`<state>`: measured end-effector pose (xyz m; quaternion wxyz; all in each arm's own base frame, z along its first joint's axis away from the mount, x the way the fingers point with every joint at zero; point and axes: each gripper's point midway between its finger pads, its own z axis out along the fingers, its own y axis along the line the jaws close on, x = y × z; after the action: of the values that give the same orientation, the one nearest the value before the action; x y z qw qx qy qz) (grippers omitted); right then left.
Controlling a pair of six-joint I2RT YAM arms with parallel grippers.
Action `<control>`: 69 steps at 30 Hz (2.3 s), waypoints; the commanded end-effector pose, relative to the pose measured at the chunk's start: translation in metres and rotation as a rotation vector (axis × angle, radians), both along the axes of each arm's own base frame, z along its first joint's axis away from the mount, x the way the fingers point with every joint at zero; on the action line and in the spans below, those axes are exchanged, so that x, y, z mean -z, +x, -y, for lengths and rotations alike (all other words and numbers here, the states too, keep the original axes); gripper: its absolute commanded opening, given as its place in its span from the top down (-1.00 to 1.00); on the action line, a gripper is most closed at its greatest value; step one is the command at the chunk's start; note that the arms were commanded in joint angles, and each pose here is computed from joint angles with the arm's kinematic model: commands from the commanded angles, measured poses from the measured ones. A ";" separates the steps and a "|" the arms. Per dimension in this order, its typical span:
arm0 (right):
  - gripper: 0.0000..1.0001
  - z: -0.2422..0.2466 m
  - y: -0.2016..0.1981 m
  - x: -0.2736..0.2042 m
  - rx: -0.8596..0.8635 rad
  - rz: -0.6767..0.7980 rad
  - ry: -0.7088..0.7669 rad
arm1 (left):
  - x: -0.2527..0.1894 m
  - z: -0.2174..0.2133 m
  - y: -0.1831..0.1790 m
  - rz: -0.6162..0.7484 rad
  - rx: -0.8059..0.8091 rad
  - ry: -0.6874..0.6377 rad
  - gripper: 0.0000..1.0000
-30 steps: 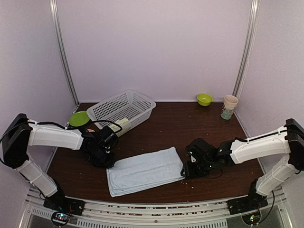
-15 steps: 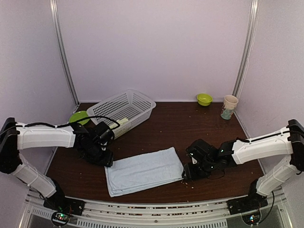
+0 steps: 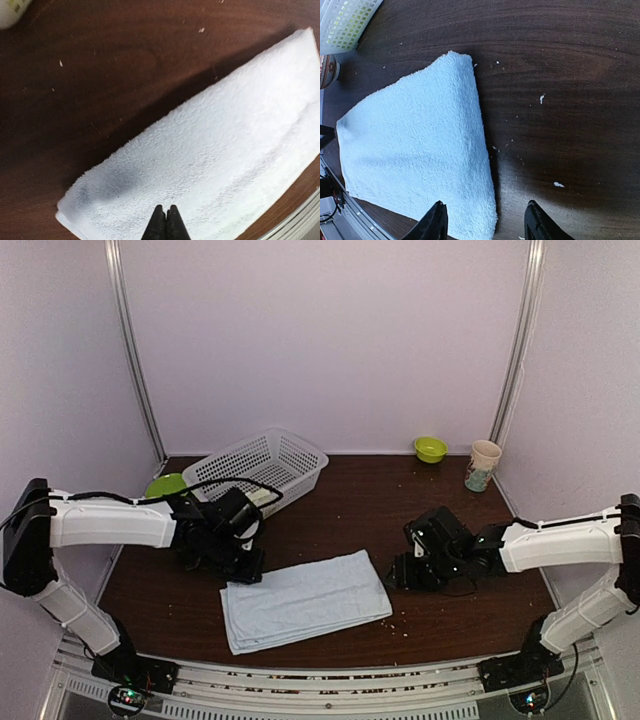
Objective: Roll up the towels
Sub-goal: Smooth out the towel at the center of the board, then roll the towel at the center of the board.
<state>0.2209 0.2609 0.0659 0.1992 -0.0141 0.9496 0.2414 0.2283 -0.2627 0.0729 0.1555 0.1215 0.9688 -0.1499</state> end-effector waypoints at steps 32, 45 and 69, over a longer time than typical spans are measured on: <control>1.00 0.099 0.020 0.023 0.194 0.074 -0.183 | 0.033 0.106 0.047 0.026 0.185 0.029 1.00; 1.00 0.077 0.032 -0.006 0.082 0.094 -0.266 | 0.062 0.097 0.024 -0.045 0.171 0.025 1.00; 0.61 -0.030 0.002 0.016 -0.115 -0.044 -0.127 | 0.086 0.092 -0.005 -0.084 0.165 -0.003 1.00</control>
<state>0.2230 0.2690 0.0394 0.1653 -0.0775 0.9723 0.1462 0.2537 -0.3725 0.0191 0.1662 0.1903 0.9477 -0.1951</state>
